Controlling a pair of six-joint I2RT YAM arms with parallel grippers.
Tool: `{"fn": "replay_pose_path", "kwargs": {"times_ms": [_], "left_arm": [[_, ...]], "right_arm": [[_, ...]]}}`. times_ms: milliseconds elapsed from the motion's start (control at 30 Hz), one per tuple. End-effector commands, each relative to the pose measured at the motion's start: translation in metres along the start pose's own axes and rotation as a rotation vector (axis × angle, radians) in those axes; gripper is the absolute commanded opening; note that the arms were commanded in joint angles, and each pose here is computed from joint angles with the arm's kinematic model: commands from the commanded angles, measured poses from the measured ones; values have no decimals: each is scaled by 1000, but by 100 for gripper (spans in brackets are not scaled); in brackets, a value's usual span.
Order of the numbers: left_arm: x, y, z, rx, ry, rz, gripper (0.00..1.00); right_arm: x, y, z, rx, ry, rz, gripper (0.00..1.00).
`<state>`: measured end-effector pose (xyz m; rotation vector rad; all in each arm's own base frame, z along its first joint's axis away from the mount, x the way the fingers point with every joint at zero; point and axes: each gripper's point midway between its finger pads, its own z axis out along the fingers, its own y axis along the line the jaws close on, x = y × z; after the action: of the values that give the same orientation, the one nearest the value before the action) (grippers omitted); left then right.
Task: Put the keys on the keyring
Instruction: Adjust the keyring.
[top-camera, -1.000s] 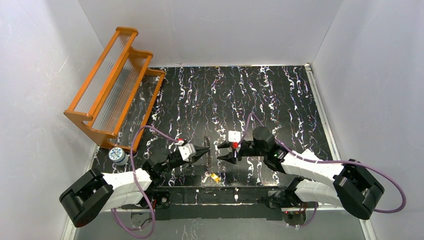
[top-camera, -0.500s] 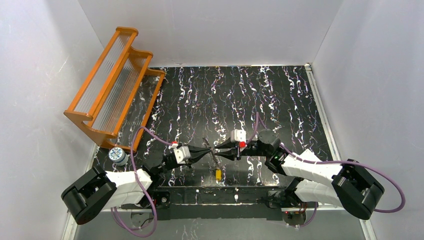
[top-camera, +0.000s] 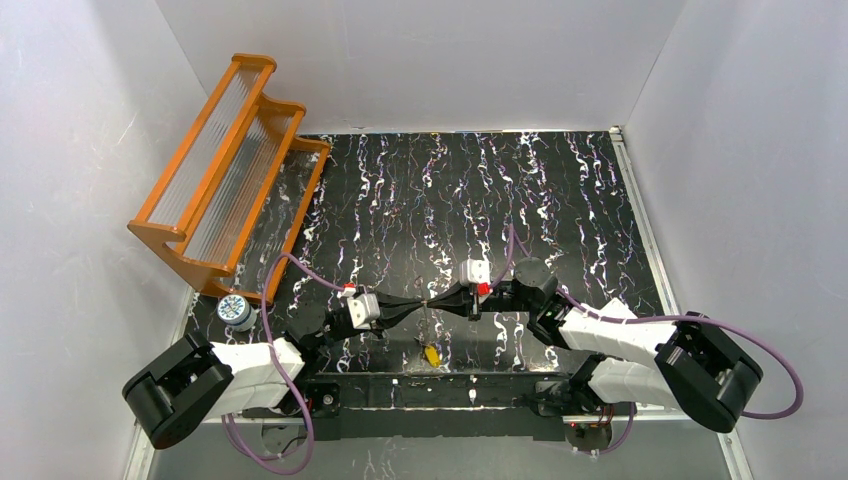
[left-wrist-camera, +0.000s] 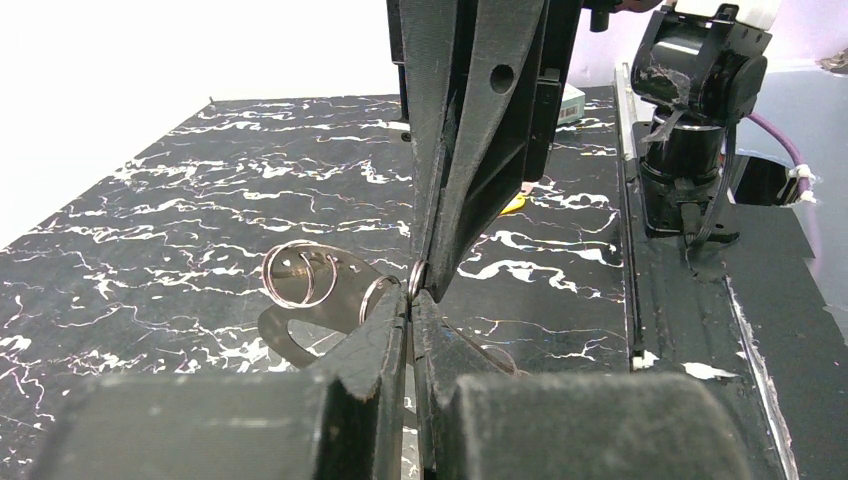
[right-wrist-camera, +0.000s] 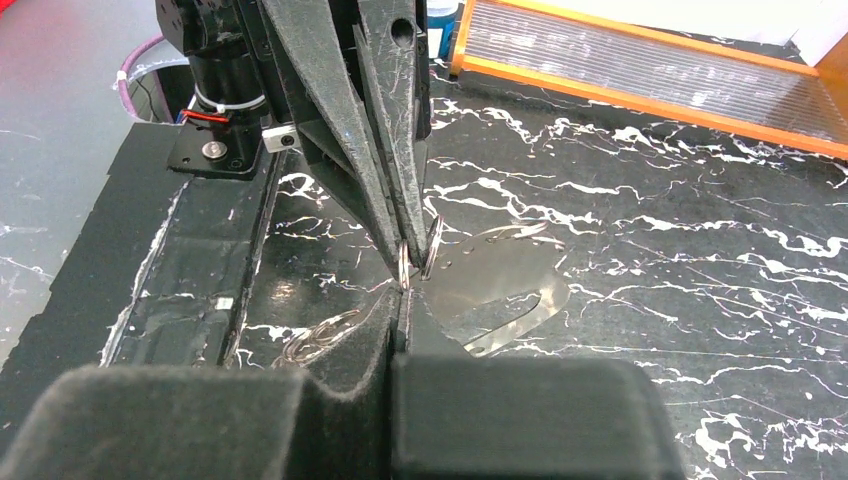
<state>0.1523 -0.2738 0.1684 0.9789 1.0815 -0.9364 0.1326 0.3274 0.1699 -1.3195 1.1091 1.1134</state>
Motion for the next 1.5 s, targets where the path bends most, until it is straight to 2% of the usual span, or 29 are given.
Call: {"fn": "replay_pose_path", "kwargs": {"times_ms": [0, 233, 267, 400, 533, 733, 833, 1000, 1200, 1467], "left_arm": [[-20, 0, 1, 2, -75, 37, 0], [-17, 0, 0, -3, -67, 29, 0], [-16, 1, -1, -6, -64, 27, 4], [-10, 3, -3, -26, -41, 20, 23], [1, 5, -4, -40, 11, 2, 30], [25, 11, -4, -63, 131, -16, 32], [31, 20, -6, -105, 179, -5, 39], [41, 30, -10, -127, 286, 42, 40], [42, 34, -9, -119, 324, 77, 36], [49, 39, -8, -119, 364, 114, 36]], "right_arm": [[-24, -2, 6, -18, -66, -57, 1], [-23, -7, 6, 3, -43, -48, 1], [-20, -10, 6, 13, -19, -38, 1], [-3, -15, 8, 5, 105, -8, 1], [18, -18, 4, -7, 251, 24, 1], [44, -21, -2, -58, 473, 80, 1], [51, -23, -6, -70, 551, 98, 1], [56, -32, -8, -74, 627, 93, 1], [67, -40, -5, -80, 696, 87, 1], [66, -40, 10, -133, 629, 41, 1]]}}
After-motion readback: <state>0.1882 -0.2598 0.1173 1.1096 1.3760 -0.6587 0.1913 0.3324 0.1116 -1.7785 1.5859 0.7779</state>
